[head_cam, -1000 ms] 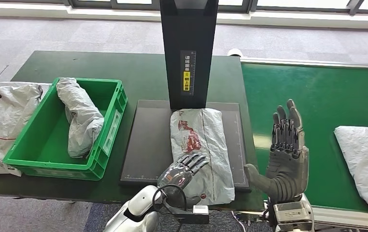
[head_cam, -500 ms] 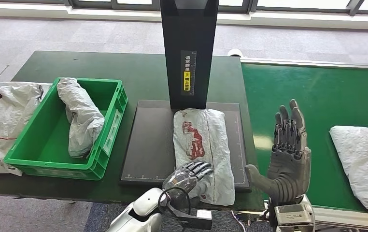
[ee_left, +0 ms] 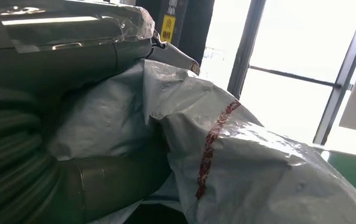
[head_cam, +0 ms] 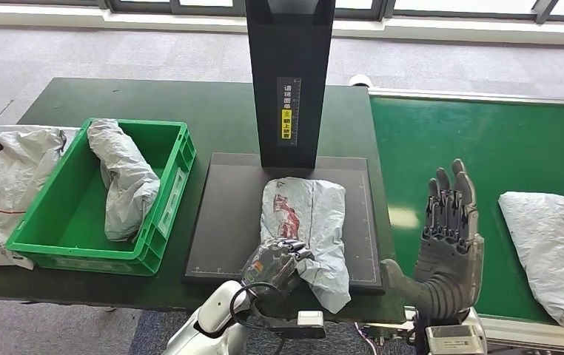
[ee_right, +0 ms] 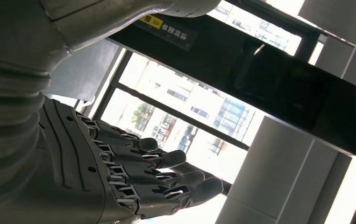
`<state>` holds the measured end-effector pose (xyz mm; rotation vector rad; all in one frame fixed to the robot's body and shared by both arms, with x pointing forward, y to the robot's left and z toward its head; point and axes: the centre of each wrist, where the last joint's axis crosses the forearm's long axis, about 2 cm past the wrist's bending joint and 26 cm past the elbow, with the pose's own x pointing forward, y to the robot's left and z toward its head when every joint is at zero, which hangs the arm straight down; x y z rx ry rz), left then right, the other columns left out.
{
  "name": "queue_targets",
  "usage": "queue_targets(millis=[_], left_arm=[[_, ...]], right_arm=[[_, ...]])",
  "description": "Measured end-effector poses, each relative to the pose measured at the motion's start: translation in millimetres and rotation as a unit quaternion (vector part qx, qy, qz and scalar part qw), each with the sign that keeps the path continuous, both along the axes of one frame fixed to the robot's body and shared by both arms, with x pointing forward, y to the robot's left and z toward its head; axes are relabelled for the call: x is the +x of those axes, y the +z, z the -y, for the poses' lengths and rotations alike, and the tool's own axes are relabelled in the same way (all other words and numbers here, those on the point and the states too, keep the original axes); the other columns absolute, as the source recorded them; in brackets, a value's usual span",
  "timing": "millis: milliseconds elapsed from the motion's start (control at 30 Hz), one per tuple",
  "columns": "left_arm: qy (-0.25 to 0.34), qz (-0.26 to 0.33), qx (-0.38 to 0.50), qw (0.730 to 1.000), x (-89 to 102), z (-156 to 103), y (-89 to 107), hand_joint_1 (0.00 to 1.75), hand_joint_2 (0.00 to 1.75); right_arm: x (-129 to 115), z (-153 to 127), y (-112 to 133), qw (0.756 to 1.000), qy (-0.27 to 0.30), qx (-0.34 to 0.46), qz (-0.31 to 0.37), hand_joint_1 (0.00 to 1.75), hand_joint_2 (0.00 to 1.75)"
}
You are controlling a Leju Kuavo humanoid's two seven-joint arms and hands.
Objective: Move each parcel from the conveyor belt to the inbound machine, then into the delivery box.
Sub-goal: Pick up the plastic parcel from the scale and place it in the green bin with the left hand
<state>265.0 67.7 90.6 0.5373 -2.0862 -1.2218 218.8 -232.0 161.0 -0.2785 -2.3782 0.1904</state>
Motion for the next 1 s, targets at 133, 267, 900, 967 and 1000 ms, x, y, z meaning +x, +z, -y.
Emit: queue_targets(millis=[133, 267, 900, 967, 1000], left_arm=[[0.017, 0.032, -0.048, 0.998, -0.8, -4.3, 13.3, 1.75, 1.75], [0.043, 0.071, -0.095, 0.992, 0.4, -11.0, 28.0, 1.75, 1.75], [0.221, 0.259, -0.311, 0.887, 3.4, -127.7, 91.2, 1.75, 1.75], [0.252, 0.264, -0.322, 0.874, 2.9, -144.4, 91.0, 1.75, 1.75], [0.27, 0.264, -0.329, 0.866, 3.0, -153.8, 89.5, 1.75, 1.75]], right_arm=[[-5.7, 0.7, -1.7, 1.0, -0.005, 0.001, -0.001, 0.0, 1.75], [-10.4, 1.5, -2.0, 1.0, -0.01, 0.002, 0.001, 0.0, 1.75], [-12.5, 2.5, 1.1, 1.0, -0.017, 0.005, 0.006, 0.0, 1.75], [-10.5, 2.1, 2.2, 1.0, -0.016, 0.004, 0.007, 0.0, 1.75], [-9.6, 1.7, 2.5, 1.0, -0.016, 0.004, 0.006, 0.0, 1.75]])
